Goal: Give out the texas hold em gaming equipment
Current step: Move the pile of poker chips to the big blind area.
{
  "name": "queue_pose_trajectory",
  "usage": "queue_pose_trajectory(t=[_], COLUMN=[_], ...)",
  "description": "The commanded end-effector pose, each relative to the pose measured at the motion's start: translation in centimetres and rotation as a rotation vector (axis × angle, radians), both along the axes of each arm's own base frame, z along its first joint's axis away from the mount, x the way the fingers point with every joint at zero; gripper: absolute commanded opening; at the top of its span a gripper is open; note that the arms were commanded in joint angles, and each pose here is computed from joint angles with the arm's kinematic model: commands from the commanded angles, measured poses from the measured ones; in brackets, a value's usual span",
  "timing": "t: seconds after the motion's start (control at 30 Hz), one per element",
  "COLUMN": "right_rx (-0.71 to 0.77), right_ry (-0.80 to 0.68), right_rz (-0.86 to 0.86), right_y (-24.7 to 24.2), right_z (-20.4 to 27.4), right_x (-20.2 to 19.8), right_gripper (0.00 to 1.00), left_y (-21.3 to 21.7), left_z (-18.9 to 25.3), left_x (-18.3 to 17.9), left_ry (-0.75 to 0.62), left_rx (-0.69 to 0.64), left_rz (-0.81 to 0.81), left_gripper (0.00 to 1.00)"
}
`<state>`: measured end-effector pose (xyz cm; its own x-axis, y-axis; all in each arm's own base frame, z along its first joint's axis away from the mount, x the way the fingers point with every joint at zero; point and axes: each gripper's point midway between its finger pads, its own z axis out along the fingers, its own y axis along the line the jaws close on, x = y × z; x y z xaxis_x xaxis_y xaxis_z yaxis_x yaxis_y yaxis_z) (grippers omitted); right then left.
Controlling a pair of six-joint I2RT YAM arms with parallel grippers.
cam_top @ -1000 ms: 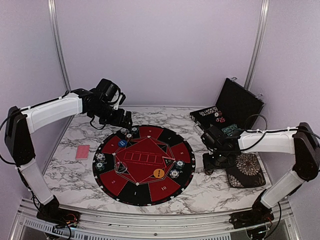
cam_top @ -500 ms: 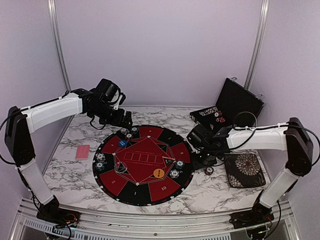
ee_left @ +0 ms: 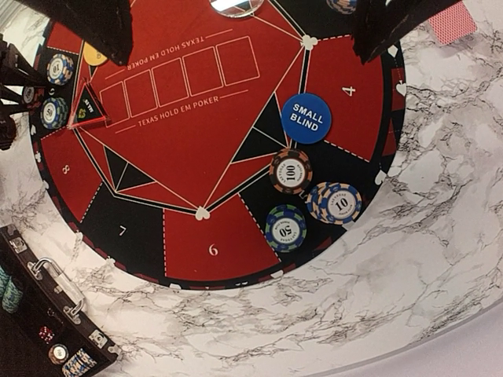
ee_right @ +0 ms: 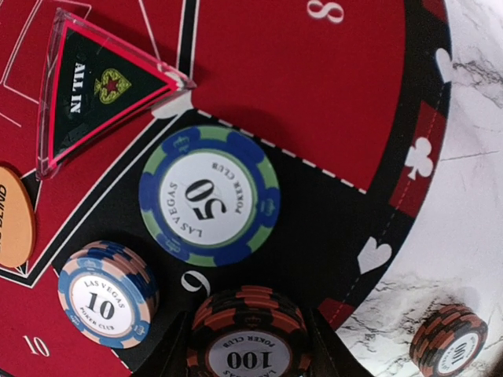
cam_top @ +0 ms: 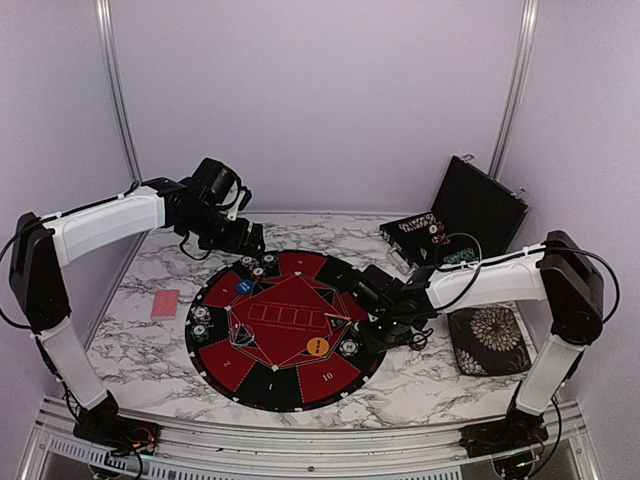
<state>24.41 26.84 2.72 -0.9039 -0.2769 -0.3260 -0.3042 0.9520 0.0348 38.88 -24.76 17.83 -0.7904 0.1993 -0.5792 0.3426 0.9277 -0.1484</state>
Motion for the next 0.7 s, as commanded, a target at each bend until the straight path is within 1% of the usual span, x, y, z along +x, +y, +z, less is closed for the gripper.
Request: queue_pose_trajectory(t=[0.0, 0.27, 0.67], right_rx=[0.052, 0.041, 0.036], right_ry=[-0.021, -0.009, -0.009], right_rz=[0.002, 0.001, -0.001], right_y=[2.06, 1.84, 1.41], right_z=[0.75, 0.23, 0.34], right_x=[0.38, -0.26, -0.54], right_gripper=[0.35, 0.36, 0.49], left_y=[-0.18, -0.17, -0.58], left_z=[-0.67, -0.85, -0.97], left_x=[0.12, 0.11, -0.18], left_ry=[0.003, 0.006, 0.022], left_rx=[0.006, 0.009, -0.01], left_rz=[-0.012, -0.012, -0.028], left_gripper=[0.99, 0.99, 0.99])
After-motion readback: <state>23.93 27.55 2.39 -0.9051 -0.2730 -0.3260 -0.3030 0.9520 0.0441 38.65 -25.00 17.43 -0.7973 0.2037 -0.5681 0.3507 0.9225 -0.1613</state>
